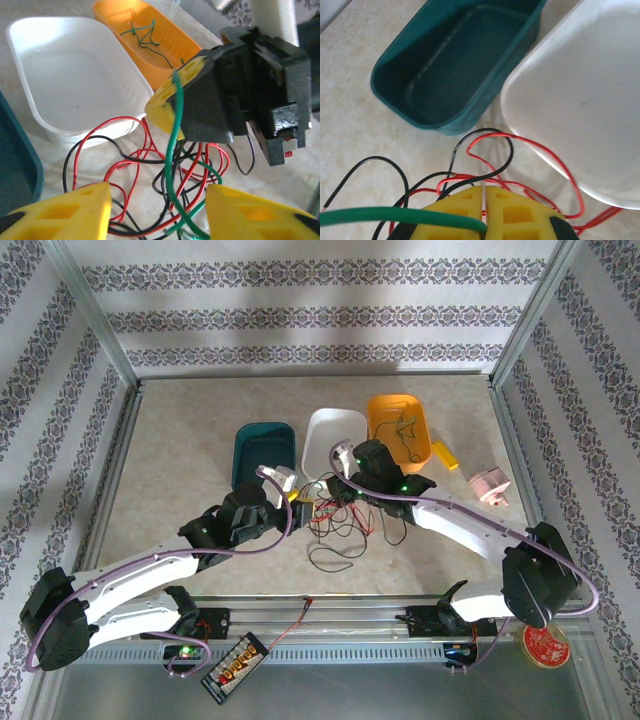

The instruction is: Untangle the cables

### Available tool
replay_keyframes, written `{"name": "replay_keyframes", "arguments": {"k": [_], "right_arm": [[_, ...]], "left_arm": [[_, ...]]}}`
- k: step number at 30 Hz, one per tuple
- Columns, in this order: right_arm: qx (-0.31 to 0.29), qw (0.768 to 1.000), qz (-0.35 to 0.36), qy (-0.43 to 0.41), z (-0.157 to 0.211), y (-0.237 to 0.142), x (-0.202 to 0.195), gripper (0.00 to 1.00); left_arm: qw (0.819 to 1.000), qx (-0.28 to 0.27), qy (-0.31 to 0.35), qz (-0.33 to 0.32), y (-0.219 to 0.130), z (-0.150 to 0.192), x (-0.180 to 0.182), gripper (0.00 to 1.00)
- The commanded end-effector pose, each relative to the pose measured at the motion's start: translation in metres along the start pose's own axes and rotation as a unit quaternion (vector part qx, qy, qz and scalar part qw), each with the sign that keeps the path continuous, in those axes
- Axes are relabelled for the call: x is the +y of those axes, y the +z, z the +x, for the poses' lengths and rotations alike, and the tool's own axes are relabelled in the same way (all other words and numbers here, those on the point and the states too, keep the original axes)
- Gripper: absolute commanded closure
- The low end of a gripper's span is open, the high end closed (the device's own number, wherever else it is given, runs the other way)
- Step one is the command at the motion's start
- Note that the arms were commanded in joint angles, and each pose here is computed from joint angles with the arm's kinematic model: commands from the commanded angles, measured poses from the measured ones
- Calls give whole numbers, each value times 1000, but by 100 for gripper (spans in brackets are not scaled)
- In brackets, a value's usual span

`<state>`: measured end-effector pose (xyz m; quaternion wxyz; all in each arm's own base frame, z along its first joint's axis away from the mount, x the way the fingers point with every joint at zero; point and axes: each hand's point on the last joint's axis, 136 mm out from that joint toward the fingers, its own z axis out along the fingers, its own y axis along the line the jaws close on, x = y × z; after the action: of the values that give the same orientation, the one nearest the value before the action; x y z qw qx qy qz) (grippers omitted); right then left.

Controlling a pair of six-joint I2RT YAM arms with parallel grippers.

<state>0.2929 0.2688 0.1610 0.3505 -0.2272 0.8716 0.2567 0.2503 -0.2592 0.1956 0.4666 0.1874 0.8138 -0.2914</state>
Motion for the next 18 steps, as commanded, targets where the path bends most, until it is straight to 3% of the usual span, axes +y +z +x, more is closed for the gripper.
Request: {"name": "replay_keyframes", "arguments": {"k": [1, 13, 16, 18], "right_arm": [[-37, 999, 29, 12, -14, -15, -11, 100], [-45, 997, 10, 60, -18, -24, -11, 100], [-48, 996, 2, 76, -20, -26, -11, 100], [-50, 995, 0, 82, -21, -27, -12, 100]], "left_arm": [[1000, -18, -1, -5, 3, -1, 3, 39], [998, 17, 4, 66, 44, 28, -21, 28], [997, 25, 1, 68, 56, 37, -20, 31], [997, 29, -8, 69, 64, 43, -18, 39]]}}
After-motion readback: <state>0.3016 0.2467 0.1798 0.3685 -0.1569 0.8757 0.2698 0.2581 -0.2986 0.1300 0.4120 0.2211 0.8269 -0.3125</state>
